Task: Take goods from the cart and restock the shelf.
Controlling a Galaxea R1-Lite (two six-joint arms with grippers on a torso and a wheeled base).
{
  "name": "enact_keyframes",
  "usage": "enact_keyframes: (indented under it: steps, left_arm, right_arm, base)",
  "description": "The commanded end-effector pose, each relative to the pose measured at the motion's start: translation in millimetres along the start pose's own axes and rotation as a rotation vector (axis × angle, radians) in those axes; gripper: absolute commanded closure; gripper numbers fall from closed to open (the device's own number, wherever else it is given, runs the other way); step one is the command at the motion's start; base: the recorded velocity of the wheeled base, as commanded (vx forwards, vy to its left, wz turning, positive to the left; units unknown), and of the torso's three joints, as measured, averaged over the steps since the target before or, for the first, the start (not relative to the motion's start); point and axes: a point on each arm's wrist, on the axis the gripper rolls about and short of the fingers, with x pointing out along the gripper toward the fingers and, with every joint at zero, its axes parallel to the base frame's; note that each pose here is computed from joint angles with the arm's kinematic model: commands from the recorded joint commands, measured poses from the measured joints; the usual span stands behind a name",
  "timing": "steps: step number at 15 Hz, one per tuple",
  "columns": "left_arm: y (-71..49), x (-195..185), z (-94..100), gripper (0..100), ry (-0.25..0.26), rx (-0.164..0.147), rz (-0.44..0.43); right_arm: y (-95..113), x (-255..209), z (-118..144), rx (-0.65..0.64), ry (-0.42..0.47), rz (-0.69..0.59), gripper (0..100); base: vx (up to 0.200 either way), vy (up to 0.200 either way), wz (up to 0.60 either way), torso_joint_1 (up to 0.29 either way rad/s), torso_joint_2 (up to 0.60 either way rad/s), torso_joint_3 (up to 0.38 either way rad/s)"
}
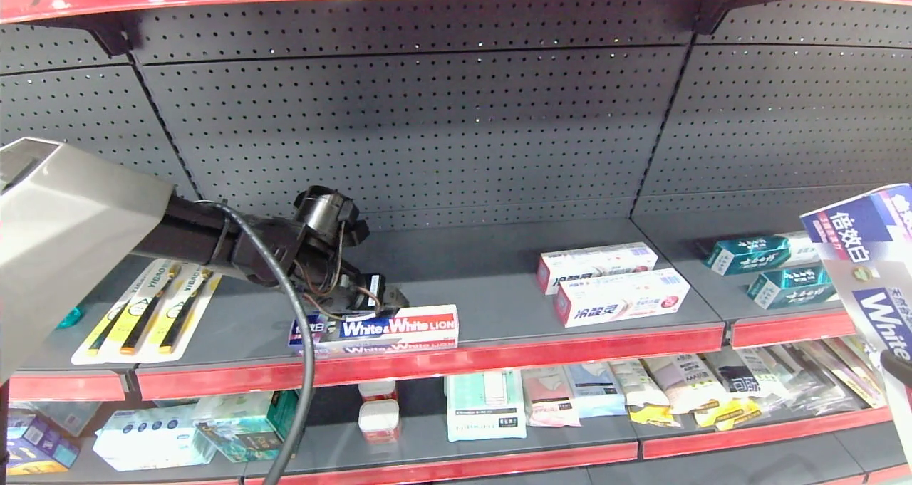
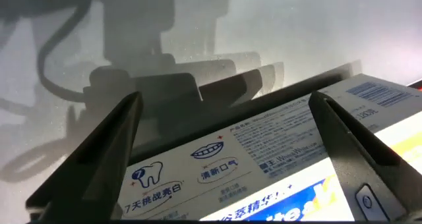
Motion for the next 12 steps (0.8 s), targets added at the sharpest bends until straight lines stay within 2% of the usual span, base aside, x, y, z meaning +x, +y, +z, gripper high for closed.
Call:
enact_keyframes:
  steps: [1, 4, 6, 7, 9, 12]
  left_arm:
    - [0.3, 0, 0.7, 0, -0.004, -0.001, 0.000]
    - [-0.6, -1, 3.4, 0, -0.014, 0.001, -0.009]
    - [-0.3, -1, 6.8, 0, -0.050, 0.006, -0.030]
    - [2.9, 0, 6.9, 0, -0.066, 0.003, -0.028]
    - [8.9, -1, 4.8, 0, -0.065, -0.009, -0.015]
    - [14.1, -16, 11.8, 0, -0.110, -0.020, -0.005]
  right_arm:
    - [0, 0, 0, -0.001, 0.001, 0.002, 100]
    - [0, 1, 0, -0.001, 0.005, 0.003, 100]
    - [0, 2, 0, 0.002, 0.010, 0.003, 100]
    - [0, 2, 0, 0.002, 0.012, 0.003, 100]
    - [1, 3, -3, 0.002, 0.019, 0.007, 100]
    - [0, 4, -2, 0.006, 0.020, 0.007, 100]
  base:
    - [0.000, 0.000, 0.00, 0.000, 0.00, 0.000]
    - [0.000, 0.000, 0.00, 0.000, 0.00, 0.000]
    - [0.000, 0.000, 0.00, 0.000, 0.00, 0.000]
    - [0.000, 0.000, 0.00, 0.000, 0.00, 0.000]
    - [0.000, 0.000, 0.00, 0.000, 0.00, 0.000]
    - [0.000, 0.000, 0.00, 0.000, 0.00, 0.000]
